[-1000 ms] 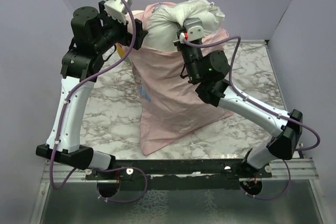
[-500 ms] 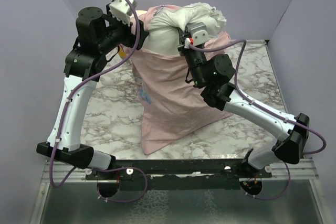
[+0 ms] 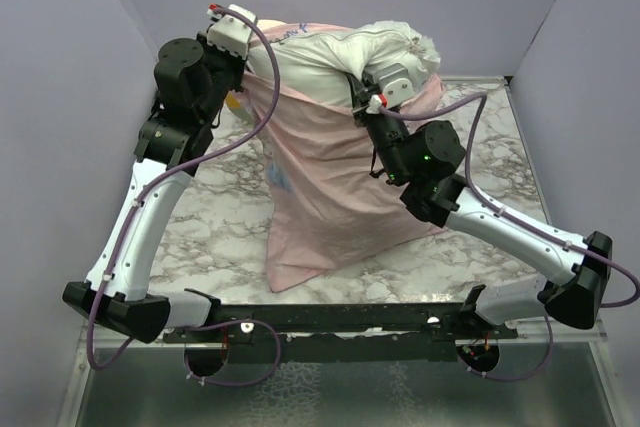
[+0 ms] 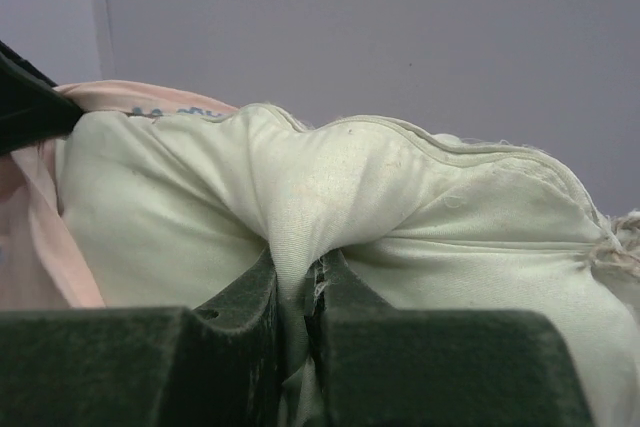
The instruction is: Remove the pillowcase from the pillow
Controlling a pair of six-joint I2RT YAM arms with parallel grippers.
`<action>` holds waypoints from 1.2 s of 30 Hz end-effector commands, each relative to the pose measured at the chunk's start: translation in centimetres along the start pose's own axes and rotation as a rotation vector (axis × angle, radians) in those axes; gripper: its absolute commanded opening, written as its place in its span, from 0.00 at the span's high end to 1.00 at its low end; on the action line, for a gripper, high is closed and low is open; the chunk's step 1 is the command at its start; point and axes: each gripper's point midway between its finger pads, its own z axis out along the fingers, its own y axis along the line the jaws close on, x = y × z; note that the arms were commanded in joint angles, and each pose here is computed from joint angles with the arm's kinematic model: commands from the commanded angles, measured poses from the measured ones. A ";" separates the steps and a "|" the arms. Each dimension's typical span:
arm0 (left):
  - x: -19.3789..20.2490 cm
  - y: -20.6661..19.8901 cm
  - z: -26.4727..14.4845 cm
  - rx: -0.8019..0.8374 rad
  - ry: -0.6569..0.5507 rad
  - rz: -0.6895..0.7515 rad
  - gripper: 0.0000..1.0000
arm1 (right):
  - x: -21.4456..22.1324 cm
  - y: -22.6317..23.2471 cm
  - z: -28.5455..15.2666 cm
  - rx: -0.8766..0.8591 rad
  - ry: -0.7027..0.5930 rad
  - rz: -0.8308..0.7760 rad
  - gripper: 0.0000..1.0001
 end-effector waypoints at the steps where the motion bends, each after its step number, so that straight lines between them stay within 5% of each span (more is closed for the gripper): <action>1: -3.6 6.1 -2.8 -0.277 -0.110 0.026 0.79 | -4.4 -3.3 -1.2 0.081 -0.097 0.070 0.99; 8: -5.2 7.0 -4.0 -0.325 -0.163 -0.068 0.79 | -4.4 -4.5 -2.7 0.111 -0.096 0.115 0.99; 12: -2.9 5.8 -3.3 -0.279 -0.095 -0.101 0.79 | -5.7 -6.1 -4.1 0.141 -0.132 0.205 0.99; 18: 5.6 -3.8 -2.7 0.153 0.159 -0.173 0.80 | -7.1 -9.6 -6.2 0.250 -0.169 0.273 0.99; 23: 14.1 -13.5 -7.3 0.616 0.380 -0.150 0.81 | -7.2 -13.9 -7.2 0.411 -0.187 0.293 0.99; 25: 16.6 -15.6 -9.5 0.735 0.456 -0.087 0.70 | -7.5 -14.7 -7.3 0.424 -0.199 0.309 0.99; 29: 16.3 -15.9 -11.2 0.783 0.434 -0.027 0.27 | -8.4 -14.4 -6.7 0.392 -0.222 0.335 0.99; 31: 13.5 -15.0 -11.0 0.755 0.363 -0.017 0.13 | -8.7 -14.0 -6.3 0.372 -0.230 0.344 0.99; 36: -0.3 -11.2 -10.6 0.643 0.072 -0.073 0.01 | -9.7 -13.4 -5.2 0.345 -0.256 0.354 0.99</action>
